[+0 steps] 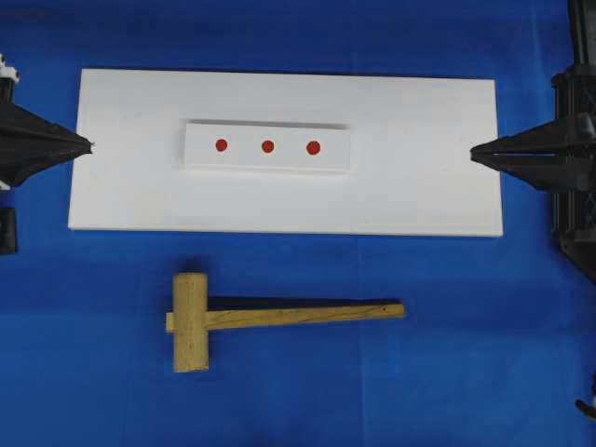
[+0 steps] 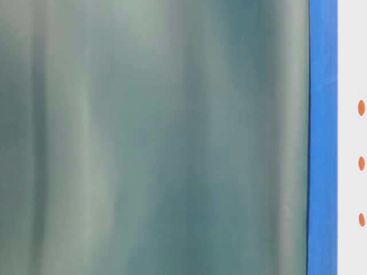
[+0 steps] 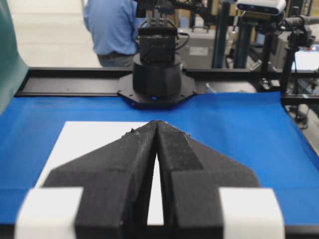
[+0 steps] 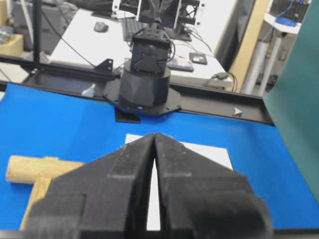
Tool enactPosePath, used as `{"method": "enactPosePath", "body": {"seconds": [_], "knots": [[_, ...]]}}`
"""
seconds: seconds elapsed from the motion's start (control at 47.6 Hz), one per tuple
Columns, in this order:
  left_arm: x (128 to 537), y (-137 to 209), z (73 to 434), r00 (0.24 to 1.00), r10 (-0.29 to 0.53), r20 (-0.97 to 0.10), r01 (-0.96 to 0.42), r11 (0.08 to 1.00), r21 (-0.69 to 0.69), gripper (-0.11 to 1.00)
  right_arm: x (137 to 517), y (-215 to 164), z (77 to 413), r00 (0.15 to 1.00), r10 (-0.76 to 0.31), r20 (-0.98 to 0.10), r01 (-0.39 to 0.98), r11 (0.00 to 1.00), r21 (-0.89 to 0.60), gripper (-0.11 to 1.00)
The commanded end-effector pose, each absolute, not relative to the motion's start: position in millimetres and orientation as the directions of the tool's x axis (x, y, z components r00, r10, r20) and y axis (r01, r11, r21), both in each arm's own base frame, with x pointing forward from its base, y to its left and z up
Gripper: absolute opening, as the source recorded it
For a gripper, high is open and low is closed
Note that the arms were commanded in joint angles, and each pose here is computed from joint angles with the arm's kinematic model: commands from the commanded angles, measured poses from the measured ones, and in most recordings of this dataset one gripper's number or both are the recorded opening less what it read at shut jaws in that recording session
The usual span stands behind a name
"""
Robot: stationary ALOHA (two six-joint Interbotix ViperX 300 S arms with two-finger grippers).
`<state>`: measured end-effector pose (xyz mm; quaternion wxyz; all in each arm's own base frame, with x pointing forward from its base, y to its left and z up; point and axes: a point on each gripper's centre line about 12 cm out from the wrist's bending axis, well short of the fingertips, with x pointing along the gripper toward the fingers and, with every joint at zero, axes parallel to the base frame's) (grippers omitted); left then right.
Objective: Hit the mark with a hammer.
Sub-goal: 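Move the right gripper down to the wooden mallet's handle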
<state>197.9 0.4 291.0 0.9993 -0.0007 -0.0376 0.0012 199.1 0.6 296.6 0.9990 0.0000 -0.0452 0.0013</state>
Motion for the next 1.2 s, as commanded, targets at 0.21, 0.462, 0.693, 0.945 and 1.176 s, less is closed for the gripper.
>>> {"method": "enactPosePath", "body": {"seconds": [0.21, 0.462, 0.693, 0.945, 1.176], "knots": [[199.9, 1.7, 288.9, 0.999, 0.011, 0.031, -0.010, 1.000, -0.023, 0.00, 226.8, 20.8, 287.8, 0.996, 0.087, -0.034, -0.083, 0.991, 0.106, -0.06], [199.5, 9.1, 284.1, 0.999, 0.047, 0.011, -0.047, 0.999, -0.024, 0.00, 264.8, 49.9, 262.6, 0.974, 0.175, -0.141, -0.145, 0.969, 0.199, -0.06], [198.8, 9.0, 280.8, 0.999, 0.047, 0.000, -0.047, 0.999, -0.023, 0.00, 301.4, 78.8, 240.1, 0.947, 0.225, -0.228, -0.148, 0.938, 0.313, 0.07], [197.7, 9.0, 276.0, 0.999, 0.047, -0.011, -0.048, 0.999, -0.024, 0.00, 347.7, 94.6, 212.6, 0.924, 0.212, -0.319, -0.091, 0.930, 0.356, 0.71], [195.5, 8.9, 272.8, 0.999, 0.047, -0.014, -0.048, 0.999, -0.026, 0.00, 386.0, 101.7, 164.6, 0.912, 0.166, -0.376, -0.011, 0.924, 0.381, 0.86]]}}
